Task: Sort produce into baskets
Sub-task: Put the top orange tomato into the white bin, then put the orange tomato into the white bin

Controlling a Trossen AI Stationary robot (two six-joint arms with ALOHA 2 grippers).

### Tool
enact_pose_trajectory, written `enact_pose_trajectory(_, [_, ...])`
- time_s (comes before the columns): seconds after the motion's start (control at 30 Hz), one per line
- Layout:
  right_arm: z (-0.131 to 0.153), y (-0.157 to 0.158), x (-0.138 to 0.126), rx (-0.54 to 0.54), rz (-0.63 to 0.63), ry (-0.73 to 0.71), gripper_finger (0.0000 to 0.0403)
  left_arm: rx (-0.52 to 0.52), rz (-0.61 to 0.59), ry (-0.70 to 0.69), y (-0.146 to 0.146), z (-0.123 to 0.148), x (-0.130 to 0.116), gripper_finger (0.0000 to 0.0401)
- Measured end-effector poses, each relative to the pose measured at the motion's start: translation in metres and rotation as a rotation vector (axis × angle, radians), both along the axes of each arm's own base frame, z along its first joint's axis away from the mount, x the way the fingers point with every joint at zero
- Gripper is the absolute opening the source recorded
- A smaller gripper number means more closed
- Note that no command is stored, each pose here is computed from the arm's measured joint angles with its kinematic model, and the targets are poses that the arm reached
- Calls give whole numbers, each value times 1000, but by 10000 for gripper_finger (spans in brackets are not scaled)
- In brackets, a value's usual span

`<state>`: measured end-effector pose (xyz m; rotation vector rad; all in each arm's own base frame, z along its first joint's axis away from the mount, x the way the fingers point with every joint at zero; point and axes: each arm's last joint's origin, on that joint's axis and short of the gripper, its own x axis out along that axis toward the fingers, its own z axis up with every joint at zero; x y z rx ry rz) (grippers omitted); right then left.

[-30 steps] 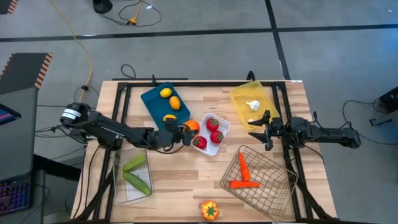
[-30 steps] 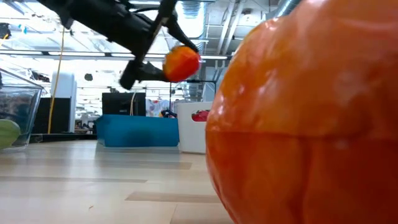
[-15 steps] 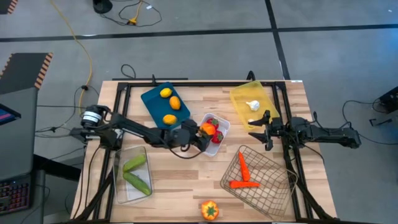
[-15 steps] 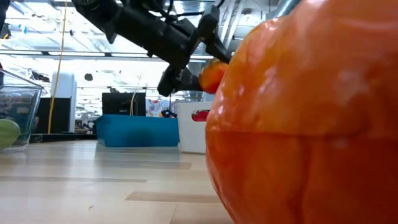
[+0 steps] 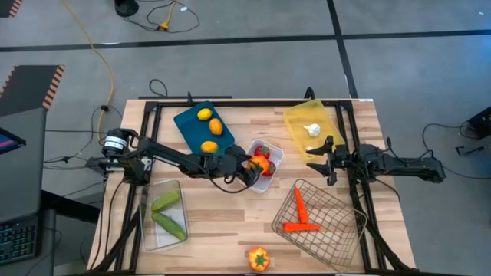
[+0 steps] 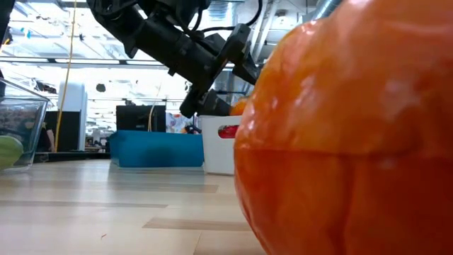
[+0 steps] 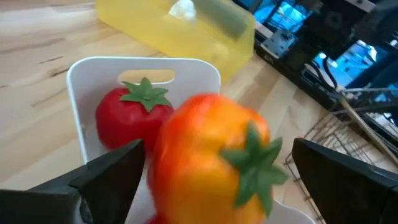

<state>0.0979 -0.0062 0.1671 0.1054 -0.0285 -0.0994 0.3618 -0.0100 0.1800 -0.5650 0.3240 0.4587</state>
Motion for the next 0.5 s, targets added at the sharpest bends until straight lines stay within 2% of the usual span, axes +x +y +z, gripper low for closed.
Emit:
enact_pose_trajectory(0.23, [0, 0, 0, 0, 0, -1, 265, 28, -50, -29, 0, 4, 2, 399])
enact_pose_trajectory(0.5, [0, 0, 0, 0, 0, 0, 265, 167, -272, -129, -10, 35, -2, 400])
